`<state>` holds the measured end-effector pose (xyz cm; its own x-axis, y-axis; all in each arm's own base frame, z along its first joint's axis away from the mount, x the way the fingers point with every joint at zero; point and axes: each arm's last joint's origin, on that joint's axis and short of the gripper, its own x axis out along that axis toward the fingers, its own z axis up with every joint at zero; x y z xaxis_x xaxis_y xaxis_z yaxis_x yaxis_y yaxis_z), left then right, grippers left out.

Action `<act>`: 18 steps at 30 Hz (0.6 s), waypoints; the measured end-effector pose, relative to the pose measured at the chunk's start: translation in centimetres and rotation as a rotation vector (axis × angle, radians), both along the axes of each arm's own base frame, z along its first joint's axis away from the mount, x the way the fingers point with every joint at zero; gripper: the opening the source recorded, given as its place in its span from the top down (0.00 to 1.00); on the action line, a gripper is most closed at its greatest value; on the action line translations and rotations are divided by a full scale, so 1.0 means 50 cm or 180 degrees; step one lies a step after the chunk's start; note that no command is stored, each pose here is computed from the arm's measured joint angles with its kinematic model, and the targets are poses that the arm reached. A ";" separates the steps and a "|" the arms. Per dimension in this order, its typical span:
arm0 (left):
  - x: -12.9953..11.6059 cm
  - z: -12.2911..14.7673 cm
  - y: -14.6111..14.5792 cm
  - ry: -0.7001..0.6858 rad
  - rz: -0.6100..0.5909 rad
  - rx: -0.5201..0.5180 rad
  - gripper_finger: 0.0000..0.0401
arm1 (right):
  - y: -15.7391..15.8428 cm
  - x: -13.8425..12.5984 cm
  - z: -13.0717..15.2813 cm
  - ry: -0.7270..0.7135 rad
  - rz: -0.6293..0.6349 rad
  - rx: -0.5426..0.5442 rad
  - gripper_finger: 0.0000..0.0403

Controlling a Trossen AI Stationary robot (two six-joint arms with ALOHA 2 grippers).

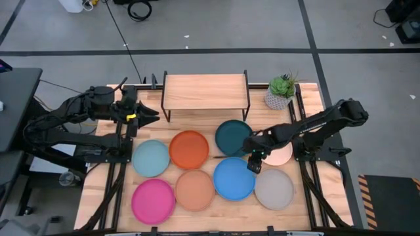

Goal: Place and stack plates onto a shelf
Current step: Put the blue plate on the shelf

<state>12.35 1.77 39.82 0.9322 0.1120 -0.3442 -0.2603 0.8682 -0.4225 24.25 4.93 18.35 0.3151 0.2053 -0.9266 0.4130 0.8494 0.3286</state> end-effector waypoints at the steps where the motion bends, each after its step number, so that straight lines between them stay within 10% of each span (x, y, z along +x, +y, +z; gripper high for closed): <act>1: 0.000 0.000 0.000 0.0000 0.0002 -0.0006 0.65 | 0.004 0.002 -0.005 0.0025 -0.0028 -0.0003 0.55; 18: 0.000 0.000 0.000 -0.0003 0.0004 -0.0014 0.65 | 0.021 0.041 -0.078 0.0192 -0.0139 -0.0021 0.67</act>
